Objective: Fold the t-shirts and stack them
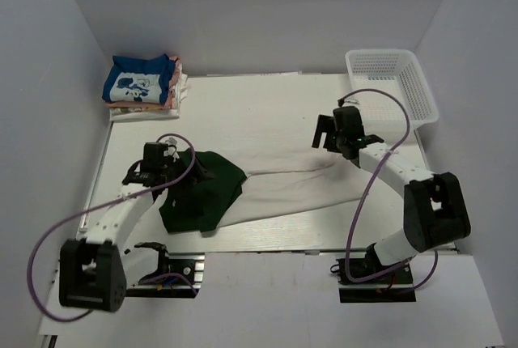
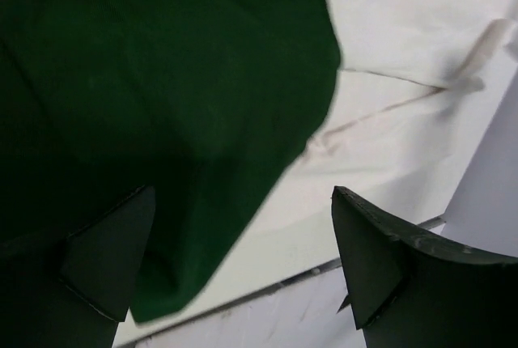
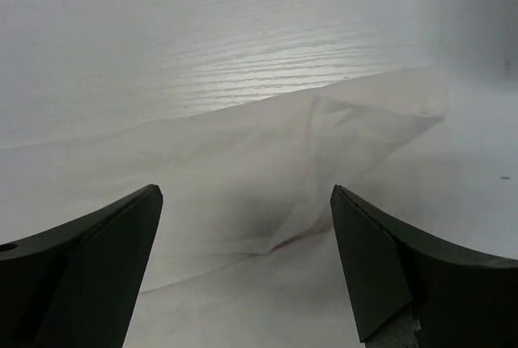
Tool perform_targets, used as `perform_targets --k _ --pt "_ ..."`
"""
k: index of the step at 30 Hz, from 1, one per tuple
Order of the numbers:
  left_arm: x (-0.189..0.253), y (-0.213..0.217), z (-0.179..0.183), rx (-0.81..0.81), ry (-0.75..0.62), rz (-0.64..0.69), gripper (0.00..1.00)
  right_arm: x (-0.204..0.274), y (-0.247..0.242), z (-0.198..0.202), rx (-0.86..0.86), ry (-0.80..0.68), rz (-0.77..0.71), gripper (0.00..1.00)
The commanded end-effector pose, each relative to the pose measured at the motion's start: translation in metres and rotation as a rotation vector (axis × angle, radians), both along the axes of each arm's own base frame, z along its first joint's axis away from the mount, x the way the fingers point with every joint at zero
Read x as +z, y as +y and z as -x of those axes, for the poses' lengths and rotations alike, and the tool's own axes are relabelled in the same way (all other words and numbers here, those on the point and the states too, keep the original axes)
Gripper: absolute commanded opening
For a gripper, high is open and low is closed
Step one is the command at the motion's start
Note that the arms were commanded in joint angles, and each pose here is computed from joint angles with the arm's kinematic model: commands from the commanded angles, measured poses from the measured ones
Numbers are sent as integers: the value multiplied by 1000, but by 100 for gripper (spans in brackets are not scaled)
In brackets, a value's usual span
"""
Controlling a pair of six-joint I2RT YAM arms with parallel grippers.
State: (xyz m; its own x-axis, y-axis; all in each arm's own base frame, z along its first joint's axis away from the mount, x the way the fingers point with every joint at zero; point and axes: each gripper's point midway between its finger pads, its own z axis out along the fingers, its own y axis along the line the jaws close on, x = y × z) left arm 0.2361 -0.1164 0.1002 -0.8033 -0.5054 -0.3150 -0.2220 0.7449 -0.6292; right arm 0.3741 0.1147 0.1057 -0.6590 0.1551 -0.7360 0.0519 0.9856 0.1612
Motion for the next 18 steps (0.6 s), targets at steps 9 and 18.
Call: perform_targets --k 9,18 --pt "-84 -10 -99 -39 121 -47 100 -68 14 -18 -3 158 12 90" --pt "-135 -2 -160 -20 257 -152 100 -82 -118 104 -590 368 303 90"
